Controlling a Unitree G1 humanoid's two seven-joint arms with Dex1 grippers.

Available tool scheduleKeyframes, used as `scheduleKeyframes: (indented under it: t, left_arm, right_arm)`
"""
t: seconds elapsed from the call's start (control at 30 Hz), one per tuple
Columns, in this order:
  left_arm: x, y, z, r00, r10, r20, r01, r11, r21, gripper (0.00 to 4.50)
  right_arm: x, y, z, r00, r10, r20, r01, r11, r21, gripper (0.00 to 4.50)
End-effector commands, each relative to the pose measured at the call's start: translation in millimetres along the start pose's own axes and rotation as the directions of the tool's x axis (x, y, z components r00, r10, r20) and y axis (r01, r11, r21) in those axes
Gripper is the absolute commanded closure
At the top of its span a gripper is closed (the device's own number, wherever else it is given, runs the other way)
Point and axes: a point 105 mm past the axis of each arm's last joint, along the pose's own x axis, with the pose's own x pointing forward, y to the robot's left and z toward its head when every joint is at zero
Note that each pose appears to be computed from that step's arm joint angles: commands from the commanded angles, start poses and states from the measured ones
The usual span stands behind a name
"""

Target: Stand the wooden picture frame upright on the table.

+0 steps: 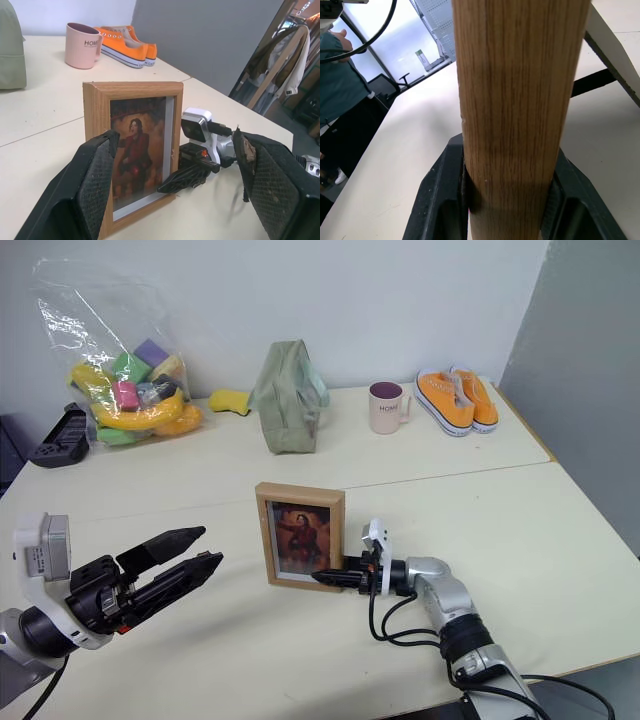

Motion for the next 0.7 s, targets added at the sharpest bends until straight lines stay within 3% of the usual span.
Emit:
scheduleKeyframes:
  t: [0.03, 0.23, 0.7]
  left_arm:
    - [1.1, -3.4, 1.6, 1.0, -0.018, 0.001, 0.018, 1.0, 0.002, 0.62]
    - [-0.5, -4.5, -1.6, 1.0, -0.019, -0.015, 0.019, 1.0, 0.001, 0.62]
    - [-6.8, -3.7, -6.0, 0.995, -0.041, -0.089, 0.043, 0.999, 0.014, 0.62]
  right_arm:
    - [1.0, 0.3, 7.1, 1.0, 0.004, 0.025, -0.004, 1.0, -0.003, 2.62]
    - [0.6, -2.6, 7.9, 1.0, -0.016, 0.021, 0.016, 1.0, -0.02, 1.47]
    - [-5.2, -4.1, 8.2, 0.999, -0.03, 0.016, 0.03, 0.999, -0.014, 1.47]
